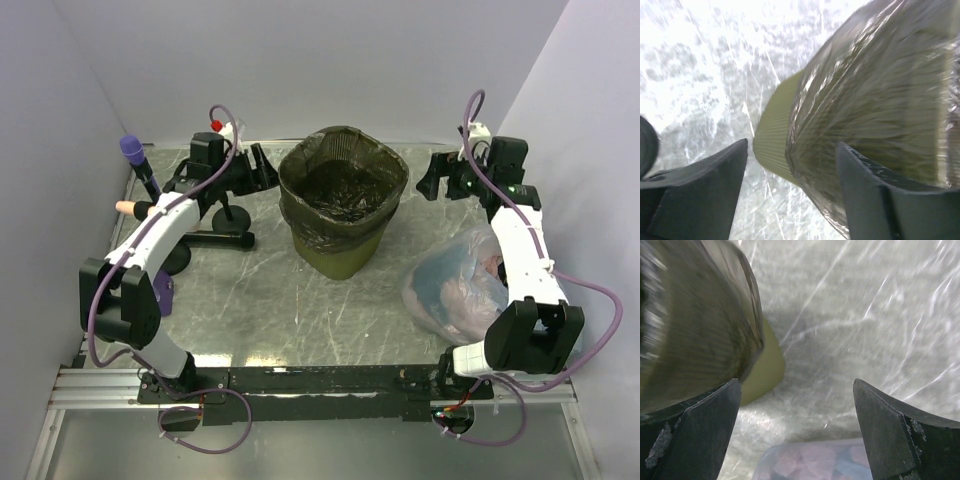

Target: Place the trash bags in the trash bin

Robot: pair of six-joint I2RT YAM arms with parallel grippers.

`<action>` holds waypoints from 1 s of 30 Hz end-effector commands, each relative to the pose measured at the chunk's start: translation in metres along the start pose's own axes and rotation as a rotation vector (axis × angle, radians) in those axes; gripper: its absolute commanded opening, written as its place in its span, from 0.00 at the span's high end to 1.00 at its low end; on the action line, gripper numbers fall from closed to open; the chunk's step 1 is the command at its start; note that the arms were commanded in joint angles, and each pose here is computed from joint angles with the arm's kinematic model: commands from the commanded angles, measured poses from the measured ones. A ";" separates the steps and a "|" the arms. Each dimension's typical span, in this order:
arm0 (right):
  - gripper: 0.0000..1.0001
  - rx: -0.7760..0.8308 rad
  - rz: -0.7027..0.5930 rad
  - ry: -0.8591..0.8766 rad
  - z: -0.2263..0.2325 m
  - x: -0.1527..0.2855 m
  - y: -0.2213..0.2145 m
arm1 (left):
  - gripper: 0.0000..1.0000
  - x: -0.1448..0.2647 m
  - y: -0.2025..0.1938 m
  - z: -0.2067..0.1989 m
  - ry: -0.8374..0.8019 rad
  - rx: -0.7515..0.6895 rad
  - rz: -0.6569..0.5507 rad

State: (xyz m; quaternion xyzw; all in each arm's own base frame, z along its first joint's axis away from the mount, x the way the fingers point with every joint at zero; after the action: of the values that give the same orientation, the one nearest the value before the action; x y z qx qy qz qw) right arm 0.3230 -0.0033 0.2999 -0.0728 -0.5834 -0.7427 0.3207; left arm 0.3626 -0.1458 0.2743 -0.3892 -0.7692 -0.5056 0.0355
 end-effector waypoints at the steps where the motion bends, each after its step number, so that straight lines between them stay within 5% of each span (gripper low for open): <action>1: 0.01 0.140 -0.215 0.036 0.022 0.035 0.061 | 0.16 0.026 0.038 -0.016 -0.007 -0.106 -0.148; 3: 0.01 0.183 -0.249 0.107 0.038 0.042 0.080 | 0.08 0.030 0.047 -0.021 -0.025 -0.128 -0.176; 10: 0.14 0.522 -0.186 0.362 0.131 0.020 0.098 | 0.08 0.047 0.073 -0.041 -0.095 -0.196 -0.264; 13: 0.43 0.589 -0.045 0.482 0.153 -0.002 0.085 | 0.08 0.059 0.078 -0.047 -0.099 -0.215 -0.298; 16: 0.90 0.584 0.149 0.524 0.162 -0.030 0.068 | 0.08 0.072 0.078 -0.050 -0.089 -0.240 -0.323; 17: 0.99 0.584 0.204 0.524 0.163 -0.041 0.064 | 0.08 0.076 0.078 -0.052 -0.086 -0.248 -0.332; 30: 1.00 0.798 0.659 0.601 0.174 -0.118 -0.041 | 0.09 0.100 0.068 -0.052 -0.080 -0.264 -0.375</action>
State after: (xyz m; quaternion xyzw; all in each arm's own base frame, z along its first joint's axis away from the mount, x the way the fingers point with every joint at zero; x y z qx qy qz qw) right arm 0.3652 0.2083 0.2627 0.0744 -0.6345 -0.3680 0.6756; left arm 0.3254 -0.1228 0.3885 -0.2778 -0.7583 -0.5771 -0.1215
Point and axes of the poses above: each gripper's point midway between its finger pads, its own x axis back along the fingers, its own z axis along the line the jaws close on, y = z × x, the point moved 9 cm from there along x, back along the fingers, and after that the axes turned 7 degrees about -x, right-handed, at the moved point
